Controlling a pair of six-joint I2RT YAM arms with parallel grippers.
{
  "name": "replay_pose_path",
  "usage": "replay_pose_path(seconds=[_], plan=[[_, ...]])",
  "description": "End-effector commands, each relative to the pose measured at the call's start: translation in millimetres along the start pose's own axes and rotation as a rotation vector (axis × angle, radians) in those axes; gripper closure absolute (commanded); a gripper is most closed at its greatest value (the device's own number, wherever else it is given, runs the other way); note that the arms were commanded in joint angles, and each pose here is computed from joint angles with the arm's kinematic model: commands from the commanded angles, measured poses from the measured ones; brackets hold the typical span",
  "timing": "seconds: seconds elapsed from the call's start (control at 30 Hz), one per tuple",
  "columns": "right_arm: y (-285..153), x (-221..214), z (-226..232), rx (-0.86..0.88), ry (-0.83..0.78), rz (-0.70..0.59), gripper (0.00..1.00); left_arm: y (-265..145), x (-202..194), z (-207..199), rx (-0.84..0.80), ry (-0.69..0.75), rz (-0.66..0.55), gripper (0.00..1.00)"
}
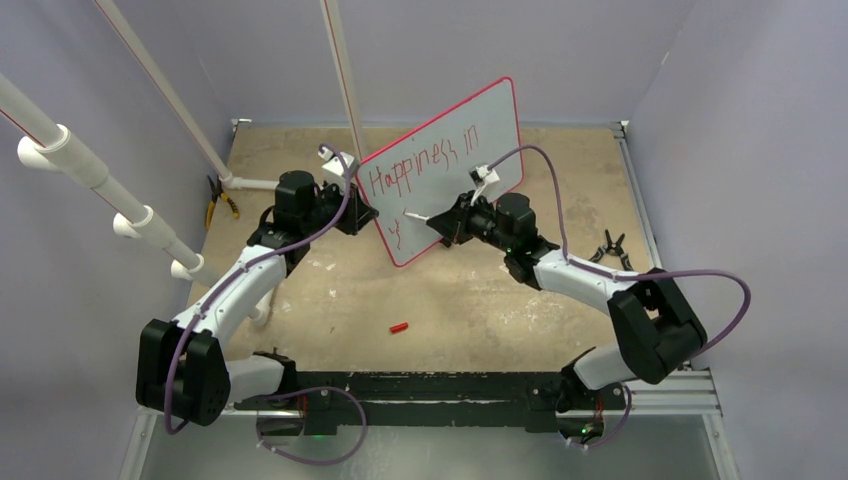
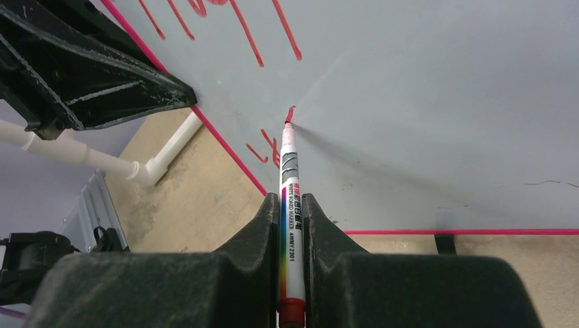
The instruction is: Write a sentence on the whiteboard
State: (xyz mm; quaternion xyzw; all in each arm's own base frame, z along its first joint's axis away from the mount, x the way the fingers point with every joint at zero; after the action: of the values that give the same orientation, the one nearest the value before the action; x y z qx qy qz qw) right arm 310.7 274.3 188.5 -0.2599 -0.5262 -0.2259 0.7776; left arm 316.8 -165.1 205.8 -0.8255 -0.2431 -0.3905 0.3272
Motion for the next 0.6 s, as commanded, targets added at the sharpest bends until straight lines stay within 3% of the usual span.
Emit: replay_pose_path(seconds=[0.0,0.33,0.57], plan=[[5.6,3.0,-1.8,0.010,-0.039,-0.016,1.00,2.3,-6.7,-5.4,-0.031,0.029,0.038,1.00],[-7.3,-23.0,-8.7,-0.041,-0.002,0.050,1.00,2.1,-6.7,-5.6,-0.031,0.028,0.037,1.00],[-5.5,-6.3,-13.4,-0.089,-0.011,0.014,1.00,1.7,-6.2,-6.4,-0.032,0.030,0.035,1.00]])
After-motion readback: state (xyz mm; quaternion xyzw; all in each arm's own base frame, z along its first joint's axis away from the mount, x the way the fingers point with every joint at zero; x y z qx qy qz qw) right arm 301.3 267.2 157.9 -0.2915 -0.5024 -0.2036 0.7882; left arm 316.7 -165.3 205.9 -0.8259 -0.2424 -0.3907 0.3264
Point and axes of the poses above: each gripper's point midway between its finger pads, its own y axis out along the fingers, its own z axis along the line the jaws close on, x = y × z, the point moved 3 cm from there along -y, back along the fingers, and after that the axes turned 14 degrees about -y, right-handed, at the moved point
